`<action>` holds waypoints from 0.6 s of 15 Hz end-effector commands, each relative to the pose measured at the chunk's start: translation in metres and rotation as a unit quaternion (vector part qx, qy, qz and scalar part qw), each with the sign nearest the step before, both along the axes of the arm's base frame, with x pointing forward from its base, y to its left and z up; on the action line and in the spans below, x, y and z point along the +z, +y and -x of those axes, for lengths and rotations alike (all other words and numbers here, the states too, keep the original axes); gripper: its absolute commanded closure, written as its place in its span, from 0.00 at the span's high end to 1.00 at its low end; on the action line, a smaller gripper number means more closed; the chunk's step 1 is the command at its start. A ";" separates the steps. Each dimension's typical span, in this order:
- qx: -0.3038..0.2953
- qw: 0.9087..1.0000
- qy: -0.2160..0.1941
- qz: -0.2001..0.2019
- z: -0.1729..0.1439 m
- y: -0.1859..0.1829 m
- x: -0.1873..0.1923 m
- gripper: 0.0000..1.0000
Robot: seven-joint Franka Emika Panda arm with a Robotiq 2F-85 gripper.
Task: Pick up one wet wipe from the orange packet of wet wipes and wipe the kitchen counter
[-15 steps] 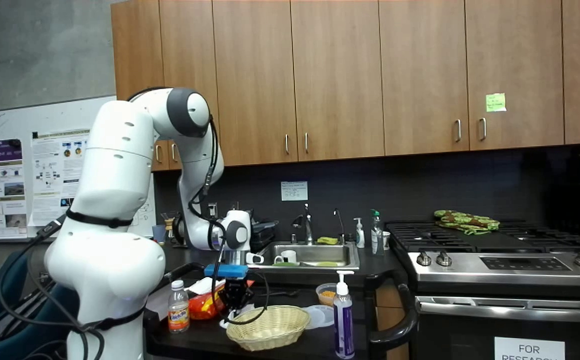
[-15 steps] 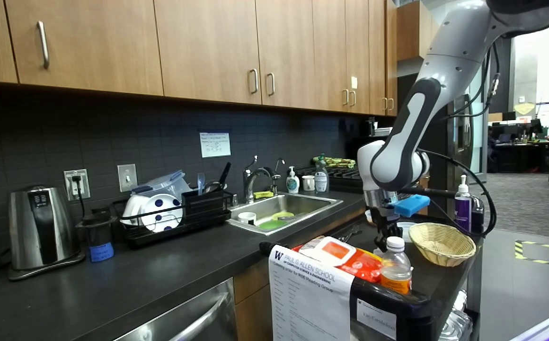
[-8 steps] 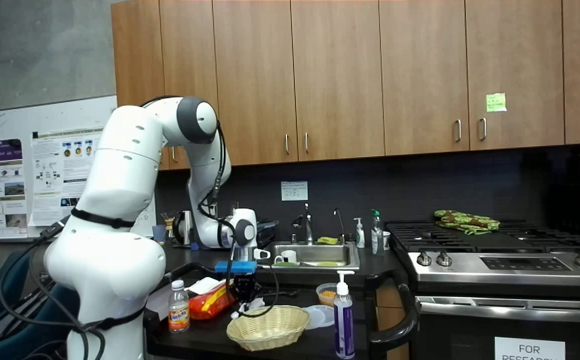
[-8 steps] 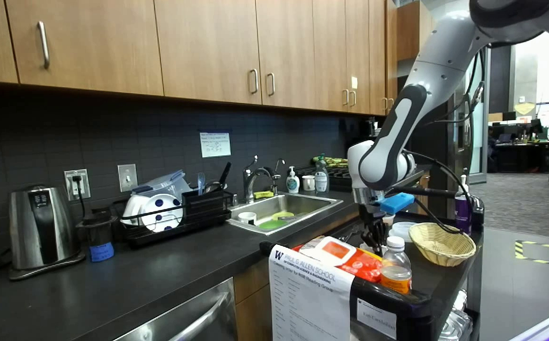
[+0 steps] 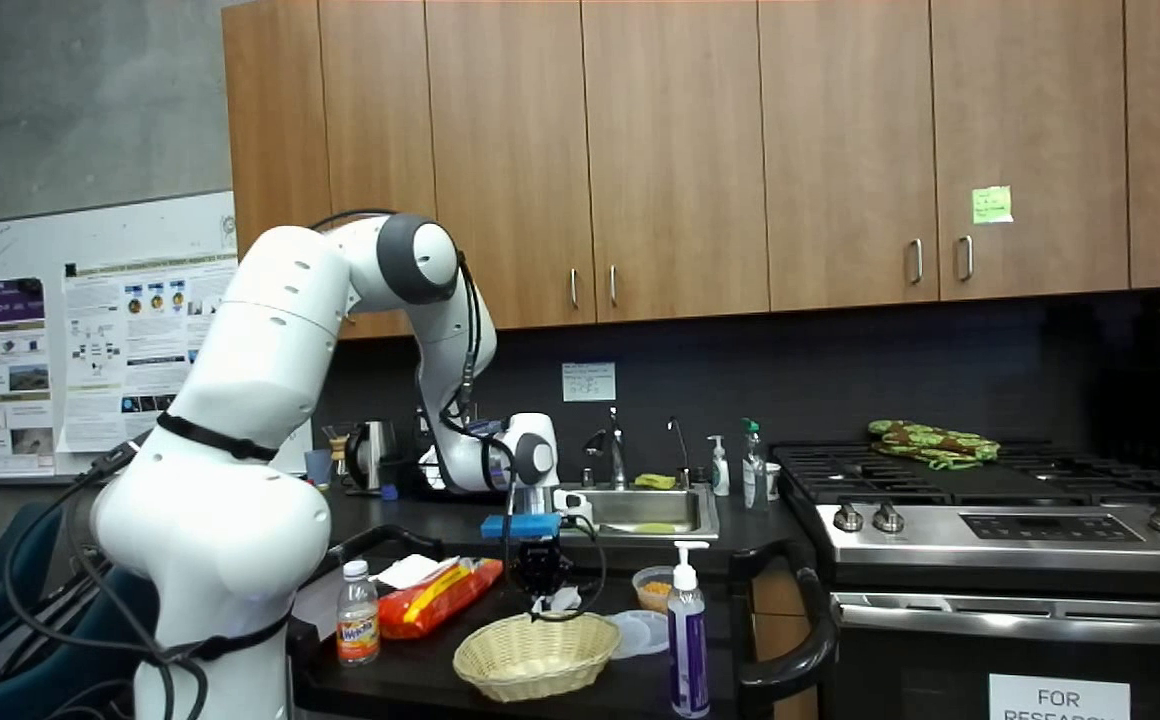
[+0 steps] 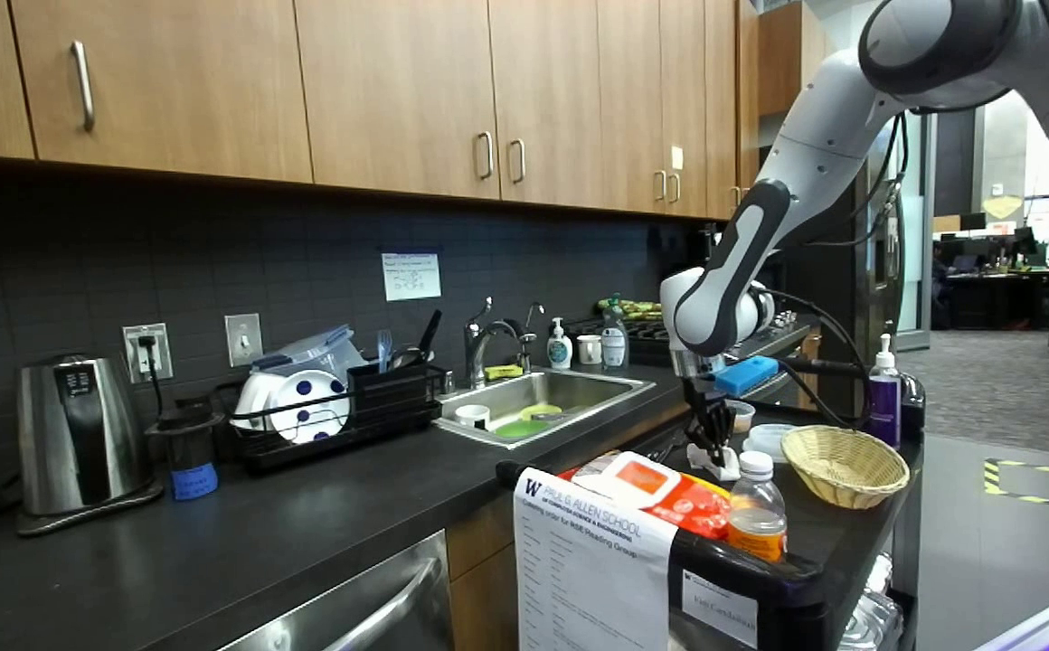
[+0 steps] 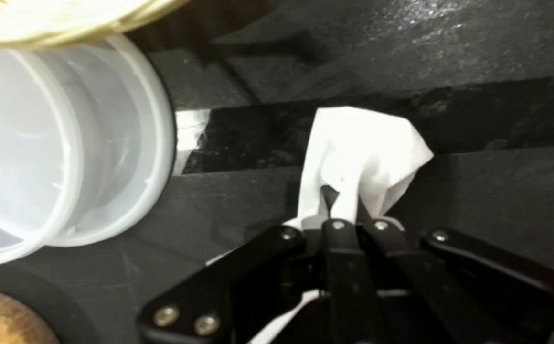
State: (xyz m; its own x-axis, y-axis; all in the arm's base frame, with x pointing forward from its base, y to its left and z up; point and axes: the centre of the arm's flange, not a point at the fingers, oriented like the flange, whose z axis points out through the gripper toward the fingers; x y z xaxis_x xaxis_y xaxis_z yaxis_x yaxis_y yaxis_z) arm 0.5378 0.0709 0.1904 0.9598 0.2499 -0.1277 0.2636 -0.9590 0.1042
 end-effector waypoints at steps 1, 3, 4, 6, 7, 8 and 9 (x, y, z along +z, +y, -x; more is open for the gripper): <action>-0.031 0.999 0.004 0.021 -0.032 -0.032 -0.016 0.01; -0.054 0.998 0.000 0.023 -0.041 -0.050 -0.015 0.01; -0.062 0.998 0.000 0.025 -0.044 -0.057 -0.015 0.01; -0.072 0.997 0.001 0.028 -0.047 -0.066 -0.017 0.01; -0.074 0.997 0.002 0.026 -0.048 -0.065 -0.018 0.01; -0.076 0.997 0.003 0.023 -0.049 -0.062 -0.018 0.01; -0.076 0.997 0.005 0.020 -0.049 -0.057 -0.018 0.01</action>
State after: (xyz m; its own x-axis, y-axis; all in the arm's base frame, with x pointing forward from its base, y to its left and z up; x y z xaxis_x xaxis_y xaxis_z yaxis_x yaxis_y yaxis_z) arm 0.5802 0.0076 0.1920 0.9857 0.1169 -0.1213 0.1341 -0.9803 0.1453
